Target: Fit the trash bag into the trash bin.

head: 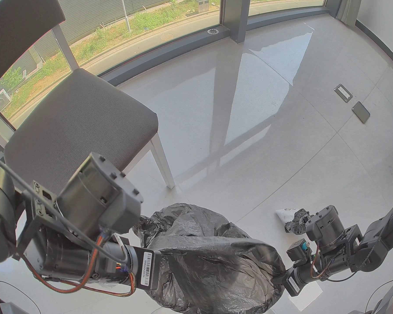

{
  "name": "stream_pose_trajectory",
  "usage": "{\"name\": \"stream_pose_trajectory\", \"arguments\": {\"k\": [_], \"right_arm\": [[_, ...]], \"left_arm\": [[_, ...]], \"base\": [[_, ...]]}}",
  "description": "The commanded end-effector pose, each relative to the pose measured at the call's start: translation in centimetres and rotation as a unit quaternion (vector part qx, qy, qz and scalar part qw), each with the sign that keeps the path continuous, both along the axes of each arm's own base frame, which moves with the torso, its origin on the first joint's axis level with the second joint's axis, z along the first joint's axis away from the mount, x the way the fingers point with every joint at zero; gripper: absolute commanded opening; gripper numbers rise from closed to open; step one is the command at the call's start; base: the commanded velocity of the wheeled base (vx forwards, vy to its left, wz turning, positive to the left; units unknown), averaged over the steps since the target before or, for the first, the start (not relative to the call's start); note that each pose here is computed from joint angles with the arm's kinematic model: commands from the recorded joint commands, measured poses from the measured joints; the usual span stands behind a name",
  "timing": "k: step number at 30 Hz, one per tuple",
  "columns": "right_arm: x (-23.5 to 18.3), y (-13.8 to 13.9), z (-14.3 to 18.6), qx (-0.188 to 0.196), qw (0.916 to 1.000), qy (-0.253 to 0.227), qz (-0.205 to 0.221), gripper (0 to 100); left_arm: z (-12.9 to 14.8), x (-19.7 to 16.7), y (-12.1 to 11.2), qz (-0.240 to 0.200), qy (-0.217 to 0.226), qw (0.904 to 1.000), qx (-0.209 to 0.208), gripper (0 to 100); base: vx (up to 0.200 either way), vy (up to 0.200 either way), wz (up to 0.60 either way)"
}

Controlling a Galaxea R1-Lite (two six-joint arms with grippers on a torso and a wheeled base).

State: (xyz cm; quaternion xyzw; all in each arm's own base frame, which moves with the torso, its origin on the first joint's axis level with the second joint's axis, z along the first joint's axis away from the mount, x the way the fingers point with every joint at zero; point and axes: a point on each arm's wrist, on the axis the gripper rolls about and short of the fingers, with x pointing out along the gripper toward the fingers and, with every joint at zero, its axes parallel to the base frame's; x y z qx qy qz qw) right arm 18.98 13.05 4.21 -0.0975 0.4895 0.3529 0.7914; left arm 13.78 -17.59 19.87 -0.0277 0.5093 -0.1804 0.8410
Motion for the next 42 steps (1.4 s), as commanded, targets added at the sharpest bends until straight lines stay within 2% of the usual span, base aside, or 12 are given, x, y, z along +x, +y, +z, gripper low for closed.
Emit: {"name": "stream_pose_trajectory", "arguments": {"k": [1, 4, 7, 9, 14, 20, 26, 31, 34, 37, 42], "right_arm": [[-0.5, -0.9, -0.5, -0.024, 0.9991, 0.033, -0.004, 0], [-1.5, -1.3, 0.7, -0.027, 0.9988, 0.041, 0.003, 0], [-2.8, -1.7, 2.0, -0.032, 0.9970, 0.068, 0.019, 0], [-2.9, -1.6, 2.7, -0.040, 0.9954, 0.084, 0.023, 0], [-1.7, -0.8, 2.8, -0.038, 0.9959, 0.079, 0.018, 0], [0.0, 0.1, 3.7, -0.024, 0.9980, 0.058, 0.011, 0], [1.7, 0.7, 3.1, -0.029, 0.9976, 0.064, 0.003, 0], [2.4, 1.1, 1.9, -0.043, 0.9958, 0.080, 0.001, 0], [2.6, 0.9, 1.5, -0.053, 0.9952, 0.082, -0.007, 0], [2.7, 0.3, 1.0, -0.086, 0.9923, 0.085, -0.025, 0], [2.9, -0.7, 1.1, -0.102, 0.9892, 0.096, -0.044, 0]], "left_arm": [[-1.1, 1.1, -0.7, 0.010, 0.013, 0.9997, 0.019, 0], [-0.4, 0.9, -0.7, 0.007, 0.004, 0.9999, 0.010, 0], [0.5, 0.5, -0.5, 0.005, 0.000, 1.0000, 0.001, 0], [-0.1, 0.2, -0.4, 0.001, 0.015, 0.9997, 0.019, 0], [-0.5, 0.2, -0.5, 0.006, 0.026, 0.9992, 0.031, 0], [0.6, -1.3, 1.5, 0.007, 0.042, 0.9977, 0.052, 0], [-0.6, -1.4, 1.9, 0.008, 0.059, 0.9955, 0.074, 0], [-2.9, -0.3, 0.7, 0.012, 0.090, 0.9895, 0.112, 0], [-3.3, 0.7, 0.1, 0.020, 0.089, 0.9900, 0.108, 0], [-4.5, 2.5, -0.9, 0.027, 0.093, 0.9912, 0.090, 0], [-6.0, 4.9, -2.0, 0.039, 0.096, 0.9905, 0.091, 0]], "base": [[0.000, 0.000, 0.00], [0.000, 0.000, 0.00], [0.000, 0.000, 0.00], [0.000, 0.000, 0.00], [0.000, 0.000, 0.00], [0.000, 0.000, 0.00], [0.000, 0.000, 0.00], [0.000, 0.000, 0.00], [0.000, 0.000, 0.00], [0.000, 0.000, 0.00], [0.000, 0.000, 0.00]]}}
